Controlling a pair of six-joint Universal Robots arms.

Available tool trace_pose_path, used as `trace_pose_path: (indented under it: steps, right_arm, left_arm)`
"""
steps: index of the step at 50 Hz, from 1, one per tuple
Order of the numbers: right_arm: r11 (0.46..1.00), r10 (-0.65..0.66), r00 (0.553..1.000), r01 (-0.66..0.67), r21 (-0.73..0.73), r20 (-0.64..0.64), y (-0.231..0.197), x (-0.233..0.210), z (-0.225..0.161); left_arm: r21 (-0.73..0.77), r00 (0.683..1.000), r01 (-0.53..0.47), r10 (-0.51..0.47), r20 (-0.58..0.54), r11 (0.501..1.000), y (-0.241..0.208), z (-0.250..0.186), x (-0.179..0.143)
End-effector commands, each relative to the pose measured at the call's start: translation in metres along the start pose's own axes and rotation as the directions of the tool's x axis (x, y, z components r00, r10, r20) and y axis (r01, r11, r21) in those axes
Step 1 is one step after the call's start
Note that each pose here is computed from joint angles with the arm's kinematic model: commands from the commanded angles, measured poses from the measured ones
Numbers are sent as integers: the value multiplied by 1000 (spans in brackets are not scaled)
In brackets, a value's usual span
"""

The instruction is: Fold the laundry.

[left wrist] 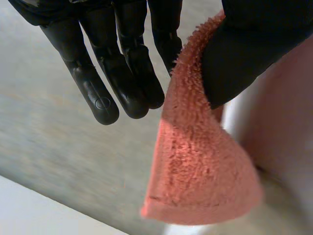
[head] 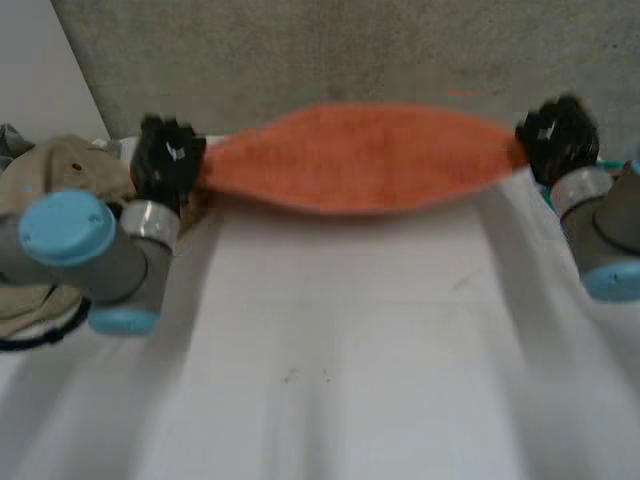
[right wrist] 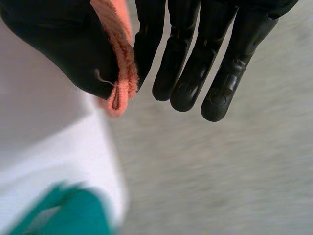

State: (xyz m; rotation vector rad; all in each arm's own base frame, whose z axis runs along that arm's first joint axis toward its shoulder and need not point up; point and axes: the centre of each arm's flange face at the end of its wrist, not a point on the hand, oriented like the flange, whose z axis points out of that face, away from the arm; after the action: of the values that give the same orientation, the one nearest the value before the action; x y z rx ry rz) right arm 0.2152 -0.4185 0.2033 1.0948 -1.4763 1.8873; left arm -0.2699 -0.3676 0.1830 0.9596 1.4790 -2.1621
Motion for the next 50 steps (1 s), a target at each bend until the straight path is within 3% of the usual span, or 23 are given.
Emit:
trace_pose_path:
  steps: [1,6,10,14,15,18,21,23,27,34,40,50]
  right_arm:
    - [971,111,953,-42,-237,283,26,-36,-55]
    - [907,197,899,-16,-420,391,42,-13,-97]
    - [855,235,843,57,-515,483,40,7,-137]
    - [818,212,798,171,-549,565,47,22,-166]
    - [812,204,792,191,-551,575,50,24,-169]
    - [809,175,805,210,-549,566,59,28,-167]
    - [812,141,835,211,-545,532,64,28,-161]
    - [813,141,834,210,-543,533,68,23,-158]
    - [824,129,848,197,-532,514,79,11,-140]
    - [894,27,924,148,-424,381,59,-2,-92]
    - [939,-58,969,134,-315,239,64,-10,-45]
    - [968,-126,987,144,-205,99,78,-40,12]
  left_arm:
    - [-156,983,-22,-7,-183,987,26,-65,34]
    - [-215,963,-38,-21,-269,976,7,-108,22]
    - [-339,913,-89,-59,-404,937,0,-153,14]
    - [-471,807,-207,-122,-577,857,-7,-201,6]
    - [-509,752,-260,-158,-640,820,-9,-216,4]
    - [-531,707,-299,-190,-682,793,-13,-226,2]
    - [-497,741,-270,-151,-654,825,-17,-208,1]
    - [-461,788,-232,-112,-605,857,-17,-187,2]
    - [-397,848,-192,-52,-528,897,-10,-151,9]
    - [-300,932,-141,24,-363,943,7,-87,24]
    - [-285,966,-133,60,-251,949,24,-52,37]
    - [-216,975,-170,131,-181,961,43,-13,60]
